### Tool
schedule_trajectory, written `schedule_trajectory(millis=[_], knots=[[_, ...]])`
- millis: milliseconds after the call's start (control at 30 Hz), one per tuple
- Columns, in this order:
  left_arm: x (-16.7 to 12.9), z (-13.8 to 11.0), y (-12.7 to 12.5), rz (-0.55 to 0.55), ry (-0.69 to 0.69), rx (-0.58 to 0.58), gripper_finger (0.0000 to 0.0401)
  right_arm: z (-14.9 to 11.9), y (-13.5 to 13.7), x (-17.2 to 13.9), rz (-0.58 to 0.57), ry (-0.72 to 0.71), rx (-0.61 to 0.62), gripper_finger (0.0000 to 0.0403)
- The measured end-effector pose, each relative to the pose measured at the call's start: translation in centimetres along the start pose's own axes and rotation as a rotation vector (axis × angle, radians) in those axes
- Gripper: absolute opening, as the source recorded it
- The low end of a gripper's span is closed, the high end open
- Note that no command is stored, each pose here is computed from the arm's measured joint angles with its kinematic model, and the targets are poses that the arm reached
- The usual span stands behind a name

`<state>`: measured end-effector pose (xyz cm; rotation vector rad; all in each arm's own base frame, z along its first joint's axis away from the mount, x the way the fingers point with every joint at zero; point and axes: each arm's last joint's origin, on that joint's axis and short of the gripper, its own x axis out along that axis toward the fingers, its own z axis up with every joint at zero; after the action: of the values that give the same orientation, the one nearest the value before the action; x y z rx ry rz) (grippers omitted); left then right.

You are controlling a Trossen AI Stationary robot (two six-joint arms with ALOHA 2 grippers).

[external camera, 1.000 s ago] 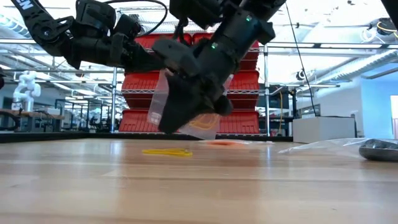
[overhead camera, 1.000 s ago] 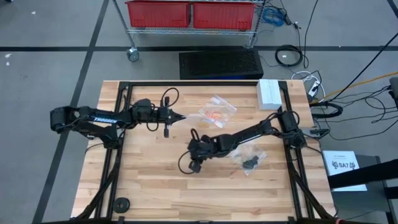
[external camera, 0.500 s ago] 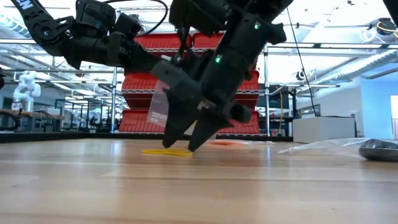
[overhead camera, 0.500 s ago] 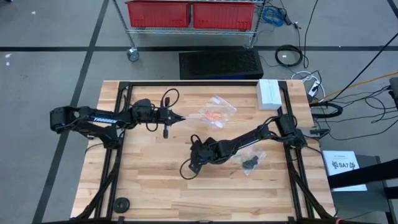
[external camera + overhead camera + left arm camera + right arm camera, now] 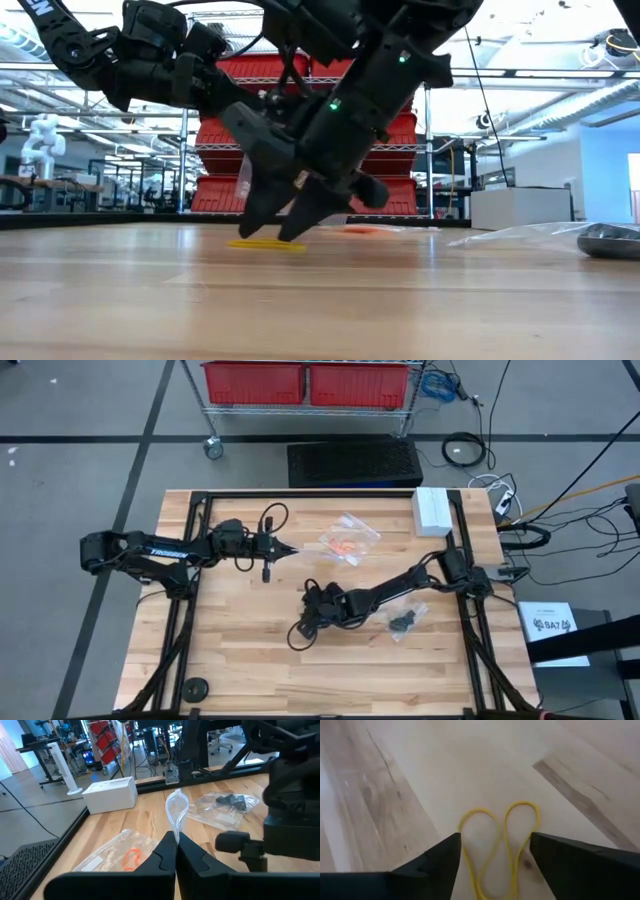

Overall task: Sort rubber bands
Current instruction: Put the yellow rubber band into the open transparent zip bag

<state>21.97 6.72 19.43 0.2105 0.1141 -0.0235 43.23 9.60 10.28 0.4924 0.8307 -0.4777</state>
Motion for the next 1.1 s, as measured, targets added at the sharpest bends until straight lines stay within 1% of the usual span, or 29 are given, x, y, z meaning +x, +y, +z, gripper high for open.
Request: schedule_trajectory(millis=[233, 333, 400, 533, 733, 867, 933, 1100], knots=[[0.0, 0.0, 0.0, -0.001, 0.003, -0.001, 0.0002, -1.3, 0.5, 1.1, 0.009, -0.006, -0.018, 0.0229], [0.0, -0.1, 0.0, -0.002, 0.005, -0.002, 0.0002, -1.6, 0.5, 1.3, 0.005, -0.002, -0.045, 0.0223], [0.0, -0.1, 0.0, -0.003, 0.009, -0.004, 0.0002, -1.6, 0.4, 1.3, -0.002, 0.005, -0.076, 0.0211], [0.0, -0.1, 0.0, -0.004, 0.011, -0.006, 0.0002, -1.7, 0.2, 1.3, -0.022, 0.012, -0.143, 0.0167], [0.0, -0.2, -0.1, -0.007, 0.017, -0.009, 0.0002, -1.4, -0.3, 1.5, -0.043, 0.031, -0.221, 0.0073], [0.0, -0.2, -0.1, -0.007, 0.016, -0.010, 0.0002, -1.1, -0.6, 1.6, -0.035, 0.042, -0.266, 0.0021], [0.0, -0.2, -0.1, -0.006, 0.016, -0.015, 0.0002, -0.9, -0.6, 1.5, -0.030, 0.039, -0.301, 0.0006], [0.0, -0.1, -0.1, -0.006, 0.015, -0.015, 0.0002, 0.4, -0.7, 0.3, 0.010, 0.039, -0.359, 0.0002]])
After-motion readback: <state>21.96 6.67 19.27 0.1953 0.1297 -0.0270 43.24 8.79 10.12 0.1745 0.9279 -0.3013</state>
